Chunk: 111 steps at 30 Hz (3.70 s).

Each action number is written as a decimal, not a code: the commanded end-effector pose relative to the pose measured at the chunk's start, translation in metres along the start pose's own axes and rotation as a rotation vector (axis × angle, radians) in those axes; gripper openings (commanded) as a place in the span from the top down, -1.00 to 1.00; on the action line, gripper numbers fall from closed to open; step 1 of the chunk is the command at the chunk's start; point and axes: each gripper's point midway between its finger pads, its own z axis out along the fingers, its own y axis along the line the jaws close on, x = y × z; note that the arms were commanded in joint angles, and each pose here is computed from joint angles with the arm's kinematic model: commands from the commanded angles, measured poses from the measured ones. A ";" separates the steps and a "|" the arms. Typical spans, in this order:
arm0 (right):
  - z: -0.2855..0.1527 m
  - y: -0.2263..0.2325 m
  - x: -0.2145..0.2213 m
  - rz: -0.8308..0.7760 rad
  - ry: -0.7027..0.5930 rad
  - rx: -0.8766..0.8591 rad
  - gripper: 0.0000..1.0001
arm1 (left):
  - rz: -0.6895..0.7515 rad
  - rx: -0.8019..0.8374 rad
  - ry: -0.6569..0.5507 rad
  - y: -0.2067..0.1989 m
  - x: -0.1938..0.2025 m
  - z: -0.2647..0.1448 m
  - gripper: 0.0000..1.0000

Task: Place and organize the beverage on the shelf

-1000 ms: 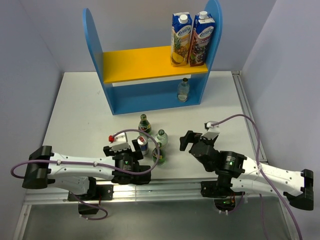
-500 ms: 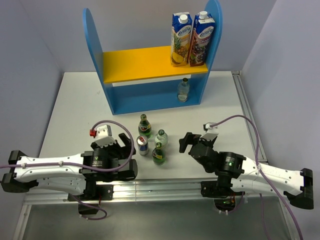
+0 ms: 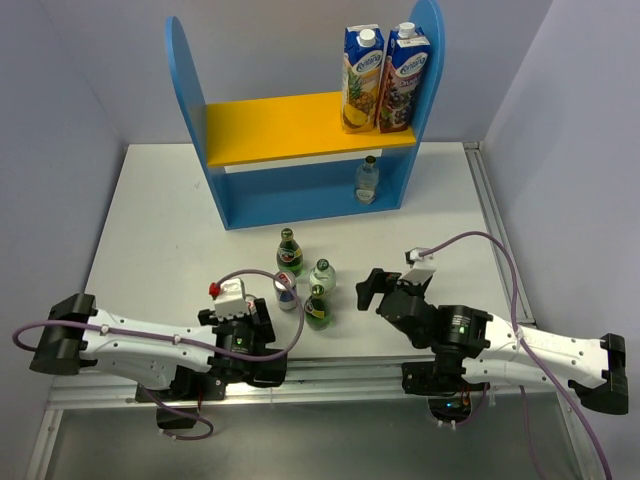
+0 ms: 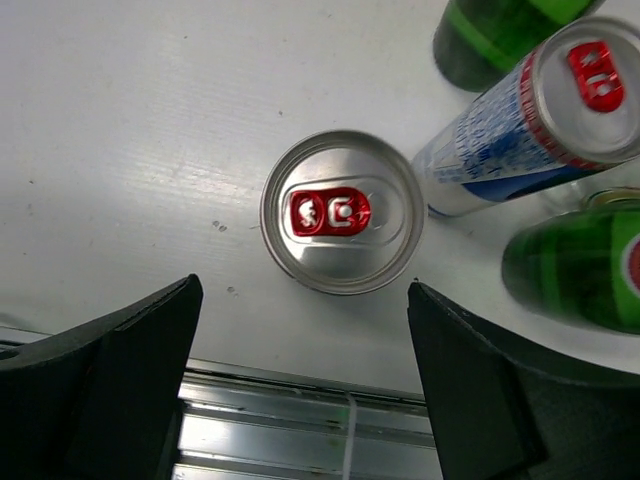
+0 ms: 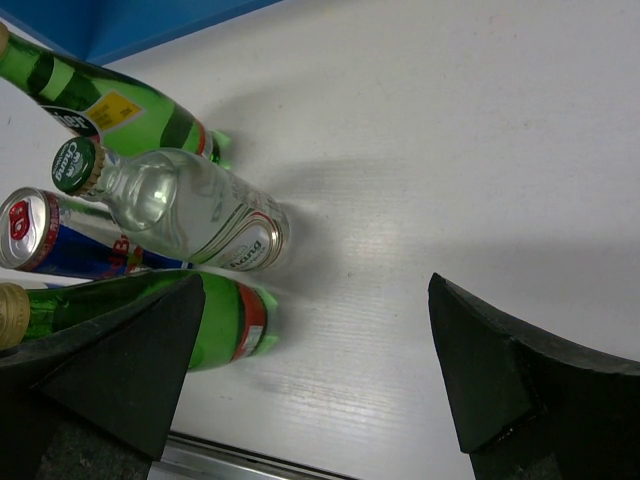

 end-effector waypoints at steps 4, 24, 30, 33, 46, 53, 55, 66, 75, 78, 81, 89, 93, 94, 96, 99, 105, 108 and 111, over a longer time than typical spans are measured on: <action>0.001 -0.003 0.004 0.003 -0.003 0.014 -1.00 | -0.076 -0.040 -0.035 0.008 0.017 0.012 -0.82; 0.003 -0.004 0.006 -0.007 -0.008 0.019 -1.00 | -0.018 -0.035 -0.171 -0.027 0.028 0.064 -0.89; 0.005 -0.005 0.008 -0.013 -0.009 0.028 -1.00 | -0.026 -0.072 -0.191 -0.018 0.023 0.080 -0.89; 0.006 -0.005 0.010 -0.014 -0.010 0.028 -1.00 | -0.036 -0.076 -0.204 -0.017 0.021 0.086 -0.86; 0.006 -0.006 0.008 -0.009 -0.024 0.030 -1.00 | -0.004 -0.116 -0.230 -0.023 0.010 0.117 -0.47; 0.006 -0.007 0.007 -0.005 -0.028 0.029 -1.00 | 0.018 -0.151 -0.237 -0.021 0.010 0.121 0.09; 0.006 -0.007 0.007 -0.005 -0.028 0.030 -1.00 | 0.020 -0.154 -0.234 -0.022 0.010 0.120 0.28; 0.006 -0.006 0.007 -0.004 -0.027 0.021 -1.00 | 0.015 -0.200 -0.296 -0.013 -0.039 0.068 0.99; 0.006 -0.005 0.008 -0.010 -0.023 0.014 -1.00 | 0.044 -0.054 -0.434 -0.070 -0.162 -0.005 0.99; 0.005 -0.004 0.007 0.000 -0.026 0.004 -0.99 | 0.042 -0.043 -0.486 -0.084 -0.223 -0.021 0.99; 0.003 -0.004 0.006 0.008 -0.029 -0.006 -0.99 | 0.011 0.082 -0.535 -0.097 -0.274 -0.029 0.99; 0.001 -0.004 0.004 0.026 -0.033 -0.018 -0.99 | -0.019 0.054 -0.629 -0.074 -0.387 0.001 0.99; 0.001 -0.006 0.003 0.034 -0.044 -0.012 -0.99 | -0.016 0.092 -0.652 -0.081 -0.427 0.024 0.99; 0.001 -0.006 0.003 0.038 -0.043 -0.014 -0.98 | -0.006 0.053 -0.637 -0.076 -0.431 0.044 0.99; 0.001 -0.007 0.003 0.042 -0.046 -0.015 -0.99 | -0.017 0.037 -0.649 -0.071 -0.445 0.054 0.99; 0.000 -0.008 0.001 0.053 -0.053 -0.020 -0.99 | -0.013 0.035 -0.643 -0.076 -0.452 0.077 0.99; -0.001 -0.008 0.001 0.060 -0.055 -0.021 -0.99 | -0.006 0.002 -0.629 -0.083 -0.450 0.119 0.99; -0.001 -0.008 0.001 0.066 -0.056 -0.025 -0.99 | 0.001 -0.009 -0.625 -0.085 -0.446 0.133 0.99; -0.001 -0.008 0.000 0.065 -0.058 -0.026 -0.98 | 0.003 -0.031 -0.628 -0.082 -0.447 0.143 0.99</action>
